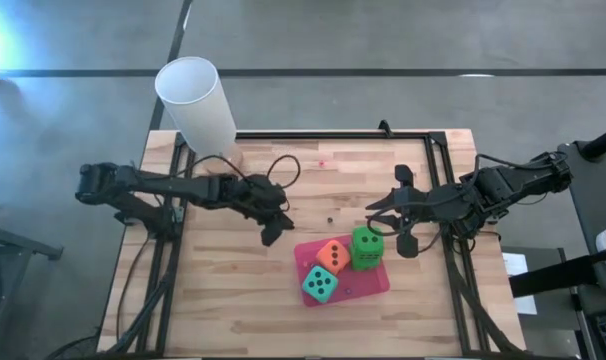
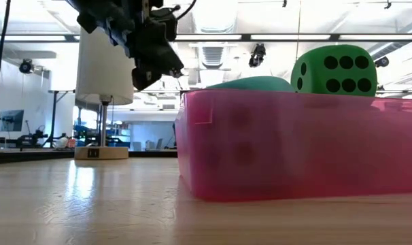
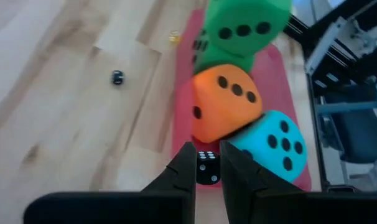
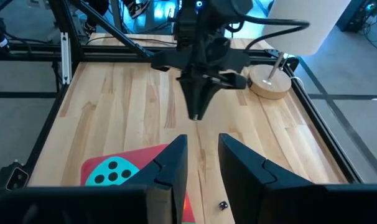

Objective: Pick & Place Dice
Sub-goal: Put the left small black dice into the pink bin

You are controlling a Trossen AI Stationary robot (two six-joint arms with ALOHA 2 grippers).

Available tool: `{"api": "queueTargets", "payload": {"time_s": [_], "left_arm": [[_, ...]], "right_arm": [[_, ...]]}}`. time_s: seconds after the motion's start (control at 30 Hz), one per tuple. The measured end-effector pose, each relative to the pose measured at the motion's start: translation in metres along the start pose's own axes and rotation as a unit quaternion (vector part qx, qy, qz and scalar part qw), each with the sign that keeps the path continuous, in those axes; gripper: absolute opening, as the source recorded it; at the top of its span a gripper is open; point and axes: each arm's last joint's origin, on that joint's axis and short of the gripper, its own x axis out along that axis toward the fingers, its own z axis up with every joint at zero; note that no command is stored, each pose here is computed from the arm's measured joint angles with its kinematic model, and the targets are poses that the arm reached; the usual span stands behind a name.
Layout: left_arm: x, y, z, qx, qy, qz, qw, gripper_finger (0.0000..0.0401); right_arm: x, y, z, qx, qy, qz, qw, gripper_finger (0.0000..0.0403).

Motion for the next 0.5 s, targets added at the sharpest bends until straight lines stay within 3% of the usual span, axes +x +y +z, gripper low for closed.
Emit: {"api": "queueTargets", "payload": {"time_s": [0.37, 0.5], "left_arm": [[0.04, -0.025, -0.015, 0.054, 0.004, -0.05, 0.997, 0.0044], [0.052, -0.024, -0.021, 0.058, 0.023, -0.045, 0.997, 0.0048]], "right_arm": [[0.0, 0.0, 0.0, 0.0, 0.0, 0.0, 1.0, 0.0073], [0.0, 0.0, 0.0, 0.0, 0.0, 0.0, 1.0, 0.0076]]}}
